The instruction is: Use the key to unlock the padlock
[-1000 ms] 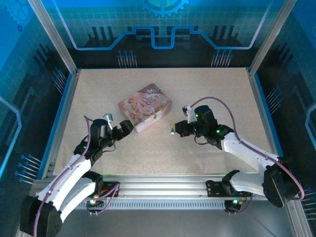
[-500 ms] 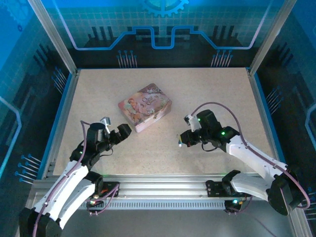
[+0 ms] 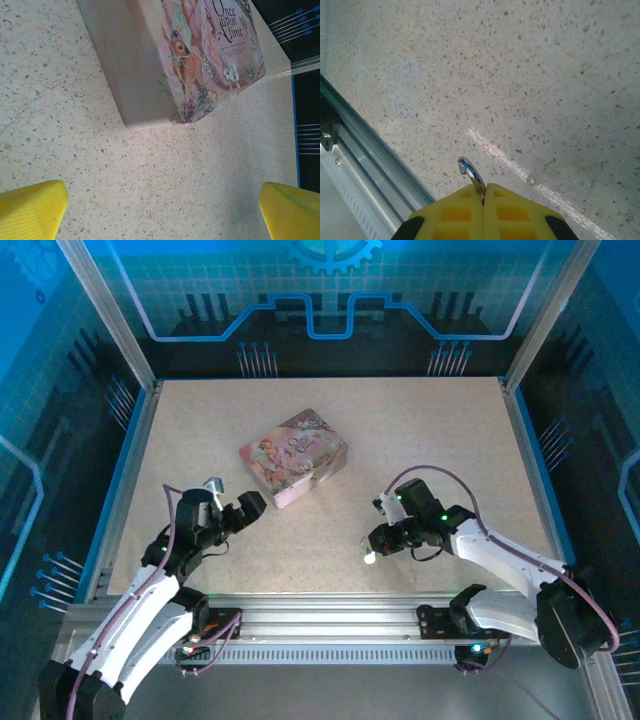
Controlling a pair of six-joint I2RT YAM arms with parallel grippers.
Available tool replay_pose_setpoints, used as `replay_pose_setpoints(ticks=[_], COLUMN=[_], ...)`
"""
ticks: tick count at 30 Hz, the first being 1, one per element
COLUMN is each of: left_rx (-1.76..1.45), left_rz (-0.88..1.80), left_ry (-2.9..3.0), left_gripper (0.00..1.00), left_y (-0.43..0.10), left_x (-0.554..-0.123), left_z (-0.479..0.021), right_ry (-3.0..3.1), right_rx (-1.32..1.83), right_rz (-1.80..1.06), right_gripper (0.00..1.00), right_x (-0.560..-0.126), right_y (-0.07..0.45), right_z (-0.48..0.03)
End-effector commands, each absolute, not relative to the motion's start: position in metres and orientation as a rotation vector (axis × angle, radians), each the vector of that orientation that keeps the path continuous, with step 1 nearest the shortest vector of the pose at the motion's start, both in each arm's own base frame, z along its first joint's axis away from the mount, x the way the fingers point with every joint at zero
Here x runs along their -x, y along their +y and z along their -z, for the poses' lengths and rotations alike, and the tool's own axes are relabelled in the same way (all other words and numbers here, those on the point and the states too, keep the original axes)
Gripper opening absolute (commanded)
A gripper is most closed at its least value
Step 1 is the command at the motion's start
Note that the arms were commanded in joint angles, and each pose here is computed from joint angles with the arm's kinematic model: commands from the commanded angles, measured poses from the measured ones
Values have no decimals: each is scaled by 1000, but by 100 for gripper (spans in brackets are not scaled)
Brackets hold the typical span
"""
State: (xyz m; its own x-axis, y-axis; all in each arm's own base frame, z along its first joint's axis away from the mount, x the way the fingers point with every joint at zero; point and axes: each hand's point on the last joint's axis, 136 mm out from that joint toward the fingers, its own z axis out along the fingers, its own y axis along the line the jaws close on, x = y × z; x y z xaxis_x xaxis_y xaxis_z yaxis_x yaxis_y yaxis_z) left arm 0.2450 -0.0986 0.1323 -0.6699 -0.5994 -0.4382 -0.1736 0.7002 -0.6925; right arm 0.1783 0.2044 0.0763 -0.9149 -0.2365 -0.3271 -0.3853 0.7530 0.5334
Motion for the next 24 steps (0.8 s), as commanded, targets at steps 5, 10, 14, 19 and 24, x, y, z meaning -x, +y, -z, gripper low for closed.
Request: replay_pose_setpoints(ticks=[5, 10, 14, 19, 24], left_rx=[604, 606, 607, 607, 610], left_rz=[808, 801, 800, 800, 803], left_ry=[2253, 2257, 2259, 2261, 2263], left_gripper=[99, 99, 99, 99, 99], left_y=[-96, -95, -95, -96, -96], left_x=[-241, -242, -242, -243, -244], left_z=[-123, -122, -122, -121, -121], right_ry=[2772, 2798, 2818, 2847, 2865], right_rx=[490, 484, 481, 480, 474], right_rz=[-951, -931, -911, -908, -887], right_gripper=[2, 3, 3, 5, 7], right_x=[-176, -180, -183, -184, -186], right_y=[209, 210, 210, 211, 210], right_z=[-57, -50, -44, -36, -30])
